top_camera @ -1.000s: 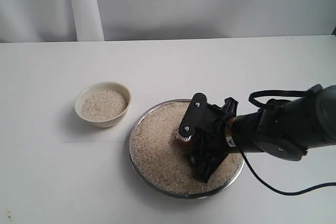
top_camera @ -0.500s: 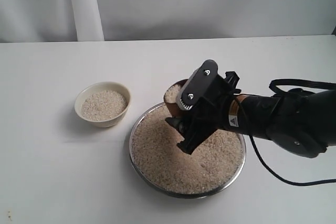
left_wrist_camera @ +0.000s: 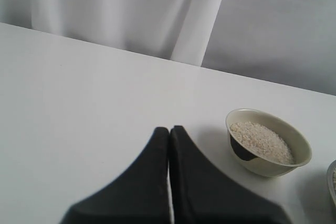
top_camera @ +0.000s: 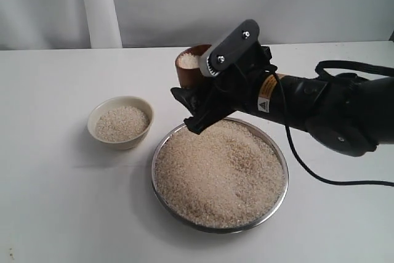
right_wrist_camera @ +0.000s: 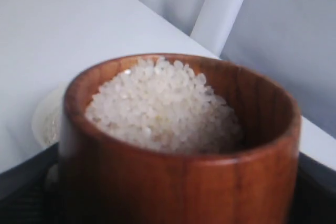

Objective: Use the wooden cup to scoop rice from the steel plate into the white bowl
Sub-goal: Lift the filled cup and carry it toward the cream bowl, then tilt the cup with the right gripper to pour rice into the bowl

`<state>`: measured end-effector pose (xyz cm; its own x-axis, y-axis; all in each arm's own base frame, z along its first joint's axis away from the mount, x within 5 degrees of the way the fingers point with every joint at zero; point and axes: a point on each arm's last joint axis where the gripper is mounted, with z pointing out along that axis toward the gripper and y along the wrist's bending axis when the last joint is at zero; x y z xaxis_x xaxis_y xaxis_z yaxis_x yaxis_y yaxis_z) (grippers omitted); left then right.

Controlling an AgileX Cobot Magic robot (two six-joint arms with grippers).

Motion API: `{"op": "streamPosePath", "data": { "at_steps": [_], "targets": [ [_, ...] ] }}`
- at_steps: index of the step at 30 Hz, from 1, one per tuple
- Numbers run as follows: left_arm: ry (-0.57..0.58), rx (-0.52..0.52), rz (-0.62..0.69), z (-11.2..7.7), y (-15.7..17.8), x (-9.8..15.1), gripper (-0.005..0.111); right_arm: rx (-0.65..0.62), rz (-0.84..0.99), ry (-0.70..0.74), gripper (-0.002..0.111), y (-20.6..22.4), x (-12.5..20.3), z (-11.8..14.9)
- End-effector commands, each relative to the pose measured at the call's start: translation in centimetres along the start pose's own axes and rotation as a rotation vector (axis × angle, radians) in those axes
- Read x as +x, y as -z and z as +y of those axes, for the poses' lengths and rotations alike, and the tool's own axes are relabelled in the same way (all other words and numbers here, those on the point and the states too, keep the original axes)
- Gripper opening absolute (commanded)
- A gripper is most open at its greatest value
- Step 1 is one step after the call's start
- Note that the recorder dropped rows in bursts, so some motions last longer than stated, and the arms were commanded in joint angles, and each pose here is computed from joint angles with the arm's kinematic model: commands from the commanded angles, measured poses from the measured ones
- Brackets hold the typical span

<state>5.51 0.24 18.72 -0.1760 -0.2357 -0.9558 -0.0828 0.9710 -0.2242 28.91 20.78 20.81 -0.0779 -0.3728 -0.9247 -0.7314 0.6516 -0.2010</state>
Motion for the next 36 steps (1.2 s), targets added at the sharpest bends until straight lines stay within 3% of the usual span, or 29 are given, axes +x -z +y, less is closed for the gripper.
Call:
{"op": "streamPosePath", "data": {
  "at_steps": [1,13,23,27,32,36],
  "targets": [
    [0.005,0.008,-0.010,-0.1,0.0,-0.2,0.000,-0.027,-0.112,0.035,0.000,-0.3,-3.0,0.6],
    [0.005,0.008,-0.010,-0.1,0.0,-0.2,0.000,-0.022,0.040,0.122,0.000,-5.0,-8.0,2.4],
    [0.005,0.008,-0.010,-0.1,0.0,-0.2,0.000,-0.007,0.225,0.265,0.000,-12.2,-7.7,3.8],
    [0.005,0.008,-0.010,-0.1,0.0,-0.2,0.000,0.009,0.380,0.406,0.000,-14.8,-6.3,4.2],
    [0.005,0.008,-0.010,-0.1,0.0,-0.2,0.000,0.022,0.450,0.619,0.000,-15.9,-5.4,6.0],
    [0.005,0.008,-0.010,-0.1,0.0,-0.2,0.000,0.068,0.529,0.860,0.000,-15.8,-5.0,7.5]
  ]
}}
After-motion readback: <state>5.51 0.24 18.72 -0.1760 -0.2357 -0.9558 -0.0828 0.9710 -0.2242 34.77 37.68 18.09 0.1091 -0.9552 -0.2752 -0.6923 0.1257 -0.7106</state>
